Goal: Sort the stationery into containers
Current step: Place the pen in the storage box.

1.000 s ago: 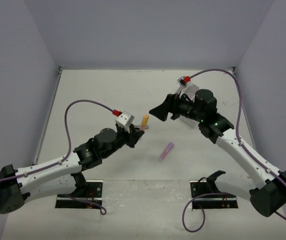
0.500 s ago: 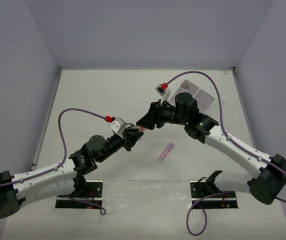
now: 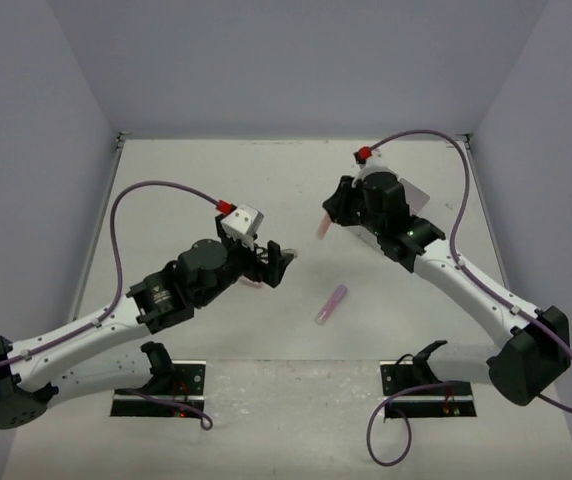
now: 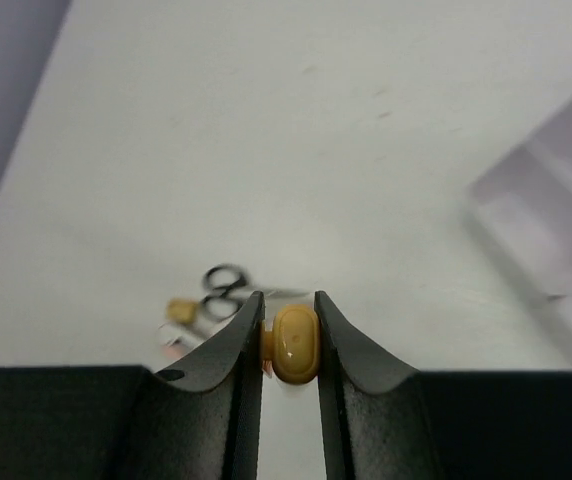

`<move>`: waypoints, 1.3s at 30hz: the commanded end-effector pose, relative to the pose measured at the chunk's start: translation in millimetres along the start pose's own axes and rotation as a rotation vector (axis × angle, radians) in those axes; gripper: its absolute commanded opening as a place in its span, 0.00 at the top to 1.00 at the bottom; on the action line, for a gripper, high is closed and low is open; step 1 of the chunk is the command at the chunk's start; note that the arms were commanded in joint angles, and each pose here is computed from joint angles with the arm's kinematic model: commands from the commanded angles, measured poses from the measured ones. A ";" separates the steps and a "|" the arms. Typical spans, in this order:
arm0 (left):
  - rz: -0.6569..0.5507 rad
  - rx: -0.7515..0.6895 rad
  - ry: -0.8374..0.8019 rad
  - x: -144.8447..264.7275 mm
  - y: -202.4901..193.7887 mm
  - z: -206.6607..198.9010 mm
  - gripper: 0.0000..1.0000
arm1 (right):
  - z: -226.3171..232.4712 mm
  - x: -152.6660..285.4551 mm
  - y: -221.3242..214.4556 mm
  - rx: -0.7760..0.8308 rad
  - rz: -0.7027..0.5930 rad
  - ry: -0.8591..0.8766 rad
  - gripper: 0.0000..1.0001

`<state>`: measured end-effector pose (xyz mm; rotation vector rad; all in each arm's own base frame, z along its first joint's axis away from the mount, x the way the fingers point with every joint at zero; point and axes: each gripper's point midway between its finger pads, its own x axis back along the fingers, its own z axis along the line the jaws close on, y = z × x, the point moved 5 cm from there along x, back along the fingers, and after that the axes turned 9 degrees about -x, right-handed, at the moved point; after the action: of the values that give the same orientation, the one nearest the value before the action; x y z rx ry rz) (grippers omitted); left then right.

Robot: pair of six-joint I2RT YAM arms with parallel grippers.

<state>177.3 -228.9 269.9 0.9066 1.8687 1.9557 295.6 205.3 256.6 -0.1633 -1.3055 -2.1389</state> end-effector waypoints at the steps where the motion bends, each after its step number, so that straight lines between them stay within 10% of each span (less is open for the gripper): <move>1: 0.247 -0.059 0.167 44.0 -6.8 30.5 0.00 | -47.3 11.2 83.9 0.092 -0.409 -0.409 1.00; 24: 0.024 -0.081 0.096 84.7 -28.7 48.0 0.00 | -106.0 -88.9 105.4 0.262 -0.439 -0.599 0.98; 28: 0.039 -0.085 0.094 81.4 -30.1 46.6 0.00 | -111.2 -96.7 96.1 0.266 -0.410 -0.602 0.85; 32: 0.040 -0.075 0.119 82.0 -30.2 49.5 0.00 | -108.8 -95.2 91.0 0.245 -0.365 -0.597 0.47; 39: 0.083 0.018 0.140 66.4 -17.7 39.5 0.00 | -60.9 -40.4 115.6 0.195 -0.399 -0.493 0.27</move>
<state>137.8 -140.5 254.5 0.8838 1.8499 2.1340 433.2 126.5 211.1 -0.5859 -2.0582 -2.1839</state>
